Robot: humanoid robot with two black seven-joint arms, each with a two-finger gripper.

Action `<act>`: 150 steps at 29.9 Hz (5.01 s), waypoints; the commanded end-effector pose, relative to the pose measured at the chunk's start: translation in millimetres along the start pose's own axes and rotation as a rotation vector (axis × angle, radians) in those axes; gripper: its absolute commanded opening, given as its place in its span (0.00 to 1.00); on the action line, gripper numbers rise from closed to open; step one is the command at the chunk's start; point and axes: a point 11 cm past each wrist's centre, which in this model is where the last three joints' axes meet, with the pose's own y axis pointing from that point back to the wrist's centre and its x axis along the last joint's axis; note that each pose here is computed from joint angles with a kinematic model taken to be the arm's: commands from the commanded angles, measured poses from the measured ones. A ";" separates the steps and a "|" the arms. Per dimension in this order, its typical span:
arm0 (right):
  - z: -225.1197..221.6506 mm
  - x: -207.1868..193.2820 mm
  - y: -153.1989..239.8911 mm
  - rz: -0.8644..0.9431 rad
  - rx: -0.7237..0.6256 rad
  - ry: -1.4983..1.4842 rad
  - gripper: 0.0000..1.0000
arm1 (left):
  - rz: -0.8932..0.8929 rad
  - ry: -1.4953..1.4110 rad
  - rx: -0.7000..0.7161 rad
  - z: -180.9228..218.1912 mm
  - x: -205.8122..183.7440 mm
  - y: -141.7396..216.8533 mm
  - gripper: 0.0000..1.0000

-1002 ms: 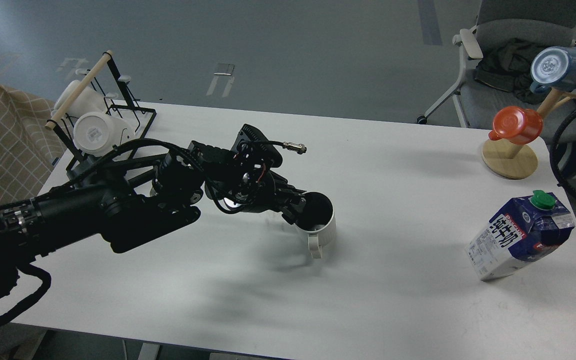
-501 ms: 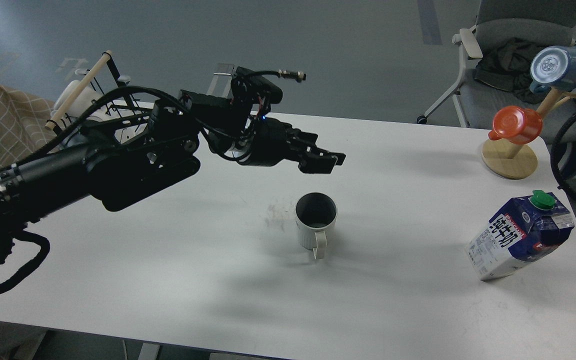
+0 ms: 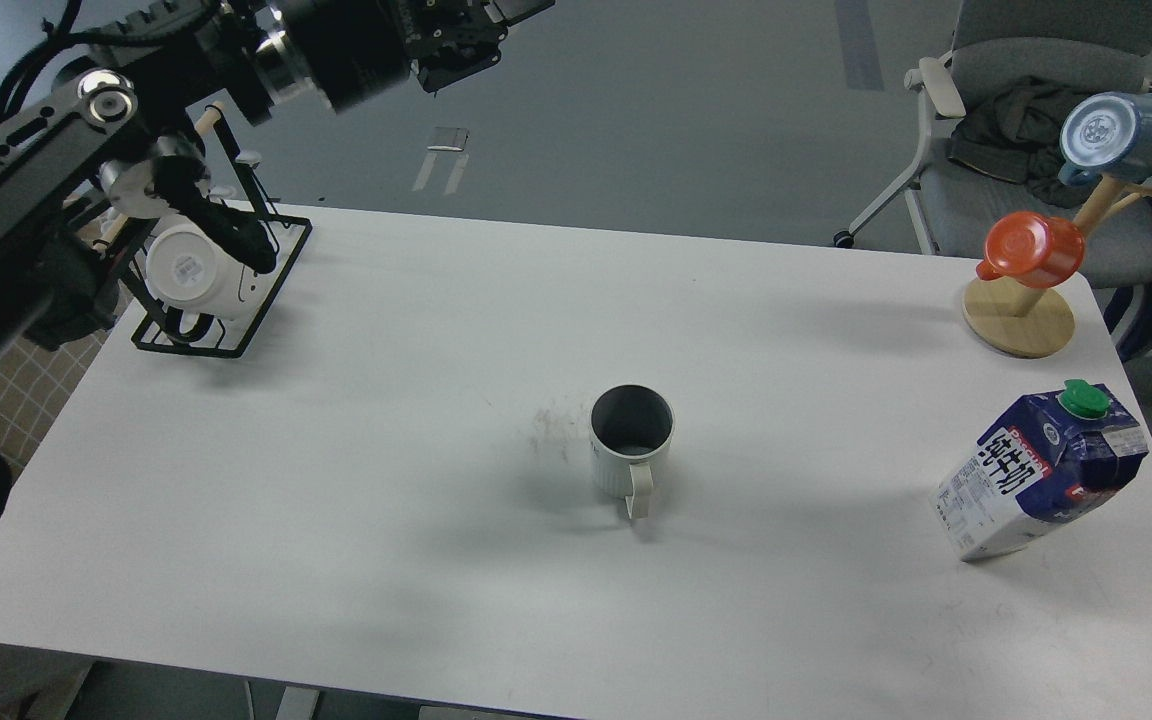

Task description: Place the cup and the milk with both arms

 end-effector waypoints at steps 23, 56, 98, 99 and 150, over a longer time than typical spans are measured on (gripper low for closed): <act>59.7 68.8 220.4 0.515 0.063 -0.195 1.00 | 0.601 0.408 -0.089 -55.7 72.7 145.1 0.98; 177.8 44.1 209.5 0.465 -0.132 -0.521 1.00 | 0.574 0.448 -0.019 -66.6 63.3 140.8 0.98; 210.7 3.4 127.8 0.213 -0.124 -0.581 0.26 | 0.520 0.520 0.064 -89.7 40.8 120.4 0.98; 212.8 0.5 122.5 0.197 -0.129 -0.586 0.26 | 0.519 0.521 0.068 -90.1 40.6 120.4 0.98; 333.7 -8.4 97.1 0.208 -0.381 -0.725 0.35 | 0.504 0.487 0.132 -85.3 30.6 126.8 0.98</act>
